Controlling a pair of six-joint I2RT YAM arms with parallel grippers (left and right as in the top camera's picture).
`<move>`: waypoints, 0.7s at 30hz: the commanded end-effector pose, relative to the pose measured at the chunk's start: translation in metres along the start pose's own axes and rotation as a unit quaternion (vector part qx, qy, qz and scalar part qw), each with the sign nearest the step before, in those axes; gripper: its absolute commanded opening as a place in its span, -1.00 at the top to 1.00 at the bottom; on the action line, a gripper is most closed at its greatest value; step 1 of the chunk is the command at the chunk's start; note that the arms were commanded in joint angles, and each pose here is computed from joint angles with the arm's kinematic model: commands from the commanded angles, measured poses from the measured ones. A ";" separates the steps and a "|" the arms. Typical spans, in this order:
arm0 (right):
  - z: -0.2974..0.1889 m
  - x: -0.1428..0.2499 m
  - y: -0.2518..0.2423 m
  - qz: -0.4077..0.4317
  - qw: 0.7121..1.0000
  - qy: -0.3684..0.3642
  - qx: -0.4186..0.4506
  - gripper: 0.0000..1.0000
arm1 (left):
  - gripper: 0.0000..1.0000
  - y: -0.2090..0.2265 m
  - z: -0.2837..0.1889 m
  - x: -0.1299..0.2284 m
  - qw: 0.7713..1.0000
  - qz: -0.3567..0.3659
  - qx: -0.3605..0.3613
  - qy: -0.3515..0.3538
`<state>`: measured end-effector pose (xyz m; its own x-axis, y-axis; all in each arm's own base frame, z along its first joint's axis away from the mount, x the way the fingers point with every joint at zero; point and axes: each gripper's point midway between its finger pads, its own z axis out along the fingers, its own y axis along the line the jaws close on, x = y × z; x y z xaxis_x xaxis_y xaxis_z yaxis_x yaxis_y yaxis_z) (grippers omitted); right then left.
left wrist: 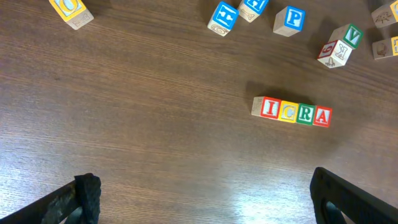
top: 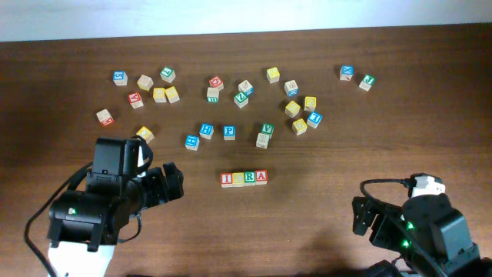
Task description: Spell out ICRA
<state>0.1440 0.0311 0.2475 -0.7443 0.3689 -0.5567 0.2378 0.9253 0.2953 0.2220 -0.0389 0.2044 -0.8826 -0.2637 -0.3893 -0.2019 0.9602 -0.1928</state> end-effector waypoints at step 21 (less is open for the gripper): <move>0.075 -0.032 0.002 -0.075 0.948 -0.283 -0.123 -0.96 | -0.98 0.001 -0.003 -0.003 1.000 0.004 -0.002 -0.007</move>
<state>0.2127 0.0259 0.2148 -0.3159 0.2983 -0.9007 -0.0231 0.9466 0.3217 0.2221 -0.0389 0.2045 -0.8824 -0.2638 -0.3896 -0.2018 0.9602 -0.1929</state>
